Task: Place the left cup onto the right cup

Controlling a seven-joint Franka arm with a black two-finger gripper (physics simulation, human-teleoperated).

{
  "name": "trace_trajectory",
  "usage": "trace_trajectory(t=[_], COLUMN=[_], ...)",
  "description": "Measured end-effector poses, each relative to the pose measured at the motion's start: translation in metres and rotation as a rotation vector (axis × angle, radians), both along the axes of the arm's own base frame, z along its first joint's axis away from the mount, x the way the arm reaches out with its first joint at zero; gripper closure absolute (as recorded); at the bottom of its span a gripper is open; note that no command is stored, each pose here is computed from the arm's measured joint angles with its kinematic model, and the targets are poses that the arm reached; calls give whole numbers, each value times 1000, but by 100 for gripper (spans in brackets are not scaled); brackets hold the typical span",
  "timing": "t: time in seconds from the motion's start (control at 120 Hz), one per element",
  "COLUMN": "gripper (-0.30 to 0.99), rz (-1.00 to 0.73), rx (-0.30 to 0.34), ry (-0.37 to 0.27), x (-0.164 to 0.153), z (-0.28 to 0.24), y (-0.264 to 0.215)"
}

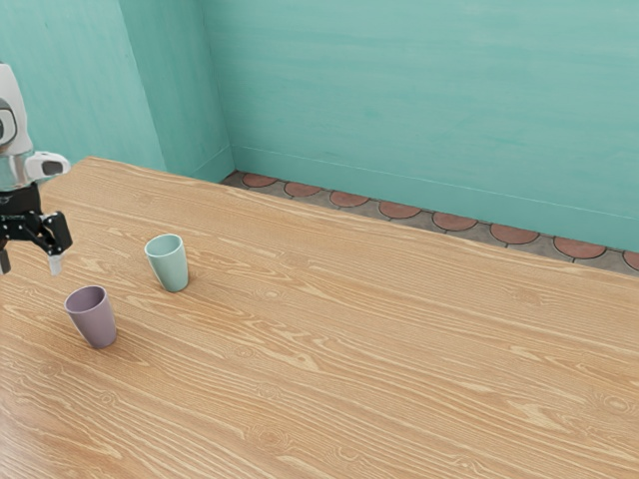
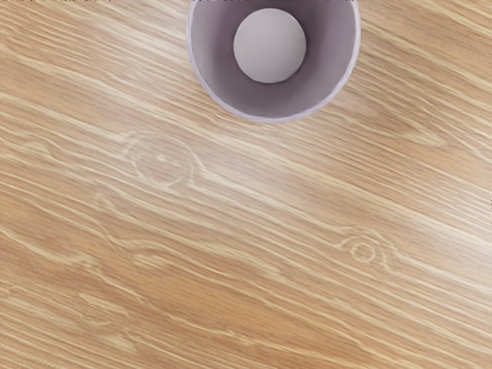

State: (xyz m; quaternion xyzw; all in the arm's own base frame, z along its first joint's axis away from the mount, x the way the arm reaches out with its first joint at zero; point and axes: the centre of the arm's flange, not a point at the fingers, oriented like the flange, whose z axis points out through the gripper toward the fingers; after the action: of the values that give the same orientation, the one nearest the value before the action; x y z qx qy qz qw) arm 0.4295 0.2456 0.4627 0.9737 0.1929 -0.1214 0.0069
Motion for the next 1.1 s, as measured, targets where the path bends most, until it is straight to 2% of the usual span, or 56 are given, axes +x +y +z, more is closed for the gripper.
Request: trace_trajectory(t=[0.4, 1.1], gripper=[0, 0], rz=[-87, -239], rx=[-33, -30], ry=[-12, -74], x=[9, 31], z=[-45, -95], y=[29, 50])
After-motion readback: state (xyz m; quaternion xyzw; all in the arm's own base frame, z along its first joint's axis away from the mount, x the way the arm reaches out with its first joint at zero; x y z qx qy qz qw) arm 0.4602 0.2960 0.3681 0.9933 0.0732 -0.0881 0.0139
